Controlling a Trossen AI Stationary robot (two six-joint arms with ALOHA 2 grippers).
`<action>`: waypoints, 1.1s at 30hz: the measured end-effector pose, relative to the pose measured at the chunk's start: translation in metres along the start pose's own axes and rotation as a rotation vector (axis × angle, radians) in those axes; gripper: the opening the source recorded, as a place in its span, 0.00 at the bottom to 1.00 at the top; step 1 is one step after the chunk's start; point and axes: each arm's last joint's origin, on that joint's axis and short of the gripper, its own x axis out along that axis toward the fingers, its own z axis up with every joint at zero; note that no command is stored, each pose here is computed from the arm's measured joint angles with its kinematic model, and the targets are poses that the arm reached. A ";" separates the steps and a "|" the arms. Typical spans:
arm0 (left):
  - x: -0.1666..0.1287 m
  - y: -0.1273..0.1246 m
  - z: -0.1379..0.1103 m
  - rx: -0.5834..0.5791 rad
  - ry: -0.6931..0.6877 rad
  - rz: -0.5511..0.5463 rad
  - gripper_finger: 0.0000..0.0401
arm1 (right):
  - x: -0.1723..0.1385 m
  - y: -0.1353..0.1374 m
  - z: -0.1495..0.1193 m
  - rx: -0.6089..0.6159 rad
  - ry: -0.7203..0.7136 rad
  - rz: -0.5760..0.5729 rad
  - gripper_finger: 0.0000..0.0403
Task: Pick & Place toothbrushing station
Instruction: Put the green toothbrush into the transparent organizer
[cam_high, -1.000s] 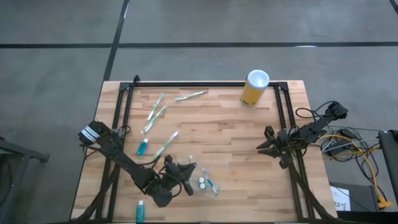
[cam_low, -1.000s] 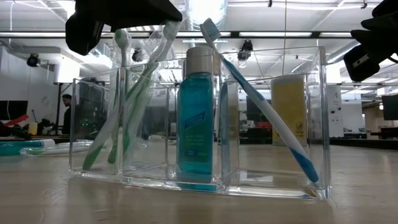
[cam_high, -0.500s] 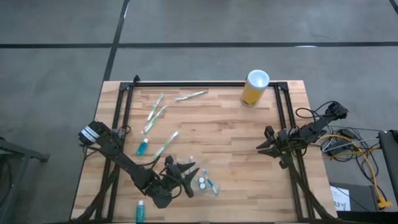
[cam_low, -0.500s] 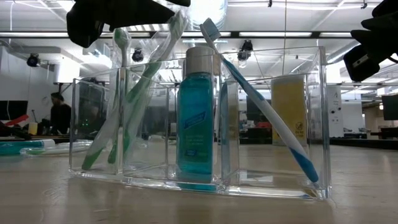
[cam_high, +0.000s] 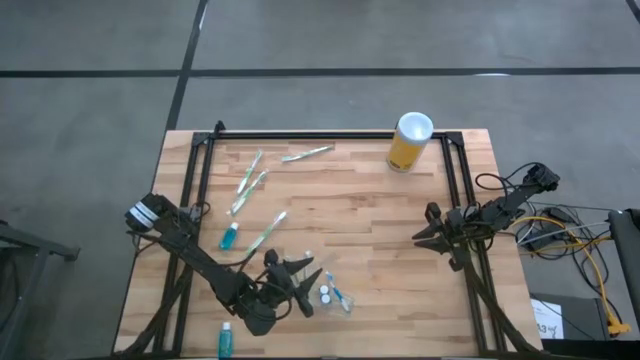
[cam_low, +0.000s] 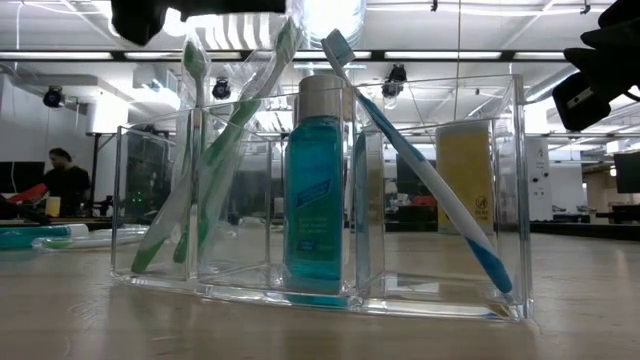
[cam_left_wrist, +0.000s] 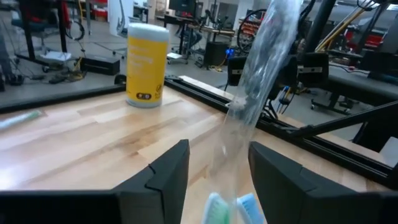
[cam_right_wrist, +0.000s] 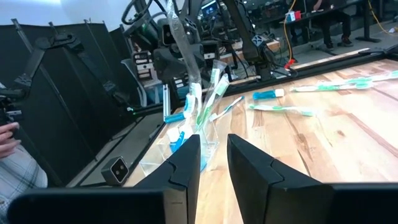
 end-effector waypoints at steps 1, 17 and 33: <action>0.000 -0.002 0.002 0.008 -0.004 0.002 0.43 | 0.000 0.000 0.000 0.000 0.000 0.000 0.20; -0.003 -0.027 0.062 0.223 -0.062 0.022 0.46 | 0.000 0.000 0.000 0.000 0.000 0.000 0.17; -0.025 0.004 0.149 0.280 -0.007 -0.304 0.46 | 0.000 0.000 0.000 0.000 0.000 0.000 0.21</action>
